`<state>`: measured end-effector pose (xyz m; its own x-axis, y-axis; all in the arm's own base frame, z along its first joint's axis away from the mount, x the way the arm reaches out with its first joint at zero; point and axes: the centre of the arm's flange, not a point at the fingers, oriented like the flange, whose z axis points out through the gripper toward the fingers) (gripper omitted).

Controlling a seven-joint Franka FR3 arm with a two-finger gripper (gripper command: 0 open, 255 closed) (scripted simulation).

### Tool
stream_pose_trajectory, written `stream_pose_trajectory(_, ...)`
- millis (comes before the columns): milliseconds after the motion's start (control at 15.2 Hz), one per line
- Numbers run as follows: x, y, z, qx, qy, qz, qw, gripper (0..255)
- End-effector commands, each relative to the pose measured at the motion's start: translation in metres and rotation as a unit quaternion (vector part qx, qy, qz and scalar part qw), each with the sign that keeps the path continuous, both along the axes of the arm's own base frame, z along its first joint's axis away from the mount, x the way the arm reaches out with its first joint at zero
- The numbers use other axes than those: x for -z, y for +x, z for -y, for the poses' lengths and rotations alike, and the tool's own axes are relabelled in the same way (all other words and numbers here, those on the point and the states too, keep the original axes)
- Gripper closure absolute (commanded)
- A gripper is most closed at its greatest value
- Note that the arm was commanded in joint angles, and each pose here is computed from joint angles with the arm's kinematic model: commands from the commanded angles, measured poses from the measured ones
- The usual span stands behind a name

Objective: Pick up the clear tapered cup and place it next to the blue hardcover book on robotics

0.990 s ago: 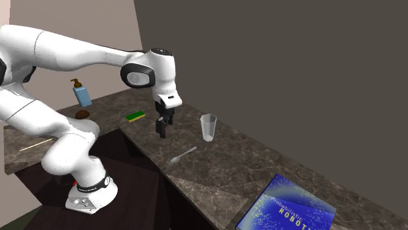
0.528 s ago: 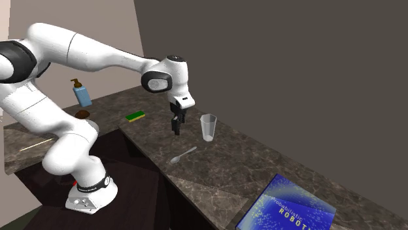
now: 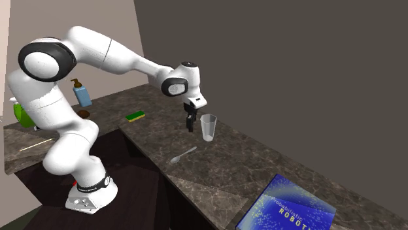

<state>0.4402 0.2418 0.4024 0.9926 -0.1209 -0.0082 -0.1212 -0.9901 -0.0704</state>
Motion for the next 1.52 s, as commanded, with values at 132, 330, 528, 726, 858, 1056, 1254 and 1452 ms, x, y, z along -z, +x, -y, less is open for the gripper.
stream_pose_trajectory(132,0.020,0.022,-0.041,-0.005,0.006,0.010,0.9999,0)
stream_pose_trajectory(330,0.035,0.040,-0.071,-0.008,0.011,0.017,0.9998,0)
stream_pose_trajectory(528,0.049,0.057,-0.101,-0.012,0.015,0.024,0.9995,0)
stream_pose_trajectory(726,0.061,0.067,-0.118,-0.014,0.017,0.027,0.9994,0)
stream_pose_trajectory(858,0.071,0.067,-0.119,-0.014,0.017,0.027,0.9994,0)
stream_pose_trajectory(1056,0.087,0.068,-0.120,-0.014,0.017,0.027,0.9994,0)
stream_pose_trajectory(1254,0.095,0.069,-0.121,-0.014,0.017,0.027,0.9994,0)
stream_pose_trajectory(1452,0.095,0.069,-0.121,-0.014,0.017,0.027,0.9994,0)
